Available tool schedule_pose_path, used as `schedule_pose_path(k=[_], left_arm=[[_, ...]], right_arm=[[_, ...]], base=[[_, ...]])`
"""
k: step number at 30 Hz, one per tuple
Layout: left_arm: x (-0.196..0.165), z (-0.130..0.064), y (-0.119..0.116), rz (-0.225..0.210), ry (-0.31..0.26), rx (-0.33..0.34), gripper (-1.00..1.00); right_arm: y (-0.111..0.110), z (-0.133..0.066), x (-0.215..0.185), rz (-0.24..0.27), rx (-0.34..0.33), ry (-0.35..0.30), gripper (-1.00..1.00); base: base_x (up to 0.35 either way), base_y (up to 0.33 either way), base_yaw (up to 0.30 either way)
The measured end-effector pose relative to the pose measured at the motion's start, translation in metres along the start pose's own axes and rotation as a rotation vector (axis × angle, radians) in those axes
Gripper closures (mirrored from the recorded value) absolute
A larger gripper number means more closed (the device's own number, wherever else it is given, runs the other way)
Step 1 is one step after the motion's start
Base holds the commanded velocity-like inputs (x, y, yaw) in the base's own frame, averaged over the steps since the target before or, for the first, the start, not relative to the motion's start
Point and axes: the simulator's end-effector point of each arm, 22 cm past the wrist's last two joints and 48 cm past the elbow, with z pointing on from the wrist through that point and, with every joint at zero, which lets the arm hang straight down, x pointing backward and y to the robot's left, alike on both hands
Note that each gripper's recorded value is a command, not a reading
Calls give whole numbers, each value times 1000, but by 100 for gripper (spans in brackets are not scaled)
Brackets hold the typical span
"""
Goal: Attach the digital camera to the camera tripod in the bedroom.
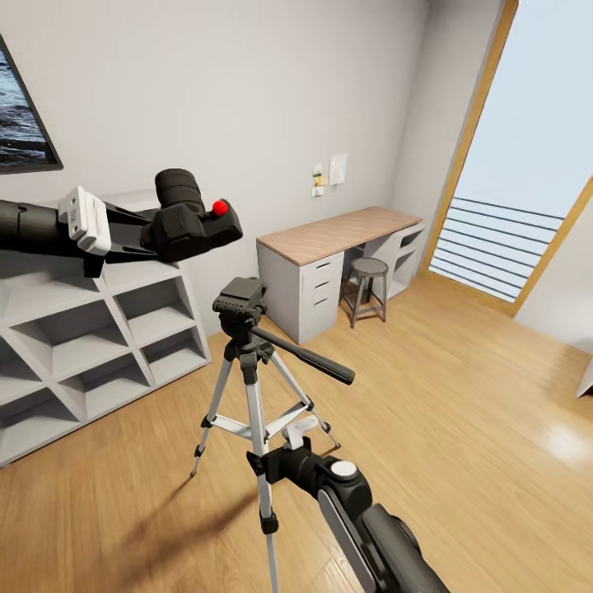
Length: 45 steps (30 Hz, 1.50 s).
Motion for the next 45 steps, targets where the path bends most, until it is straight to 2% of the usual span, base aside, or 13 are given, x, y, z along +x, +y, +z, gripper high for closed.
schedule_pose_path(k=[18,28,34,45], left_arm=[[-4,-2,2,8,-5,-5,100],[-5,-2,3,8,-6,-6,100],[-7,-2,3,11,-8,-7,100],[-11,0,3,14,-16,-5,100]], right_arm=[[-4,11,3,-3,11,-44,-100],[-4,14,13,-3,9,-29,-100],[2,20,14,-33,-3,-14,-100],[4,24,18,-46,-9,0,-100]], base=[[0,0,0],[0,0,0],[0,0,0],[0,0,0]])
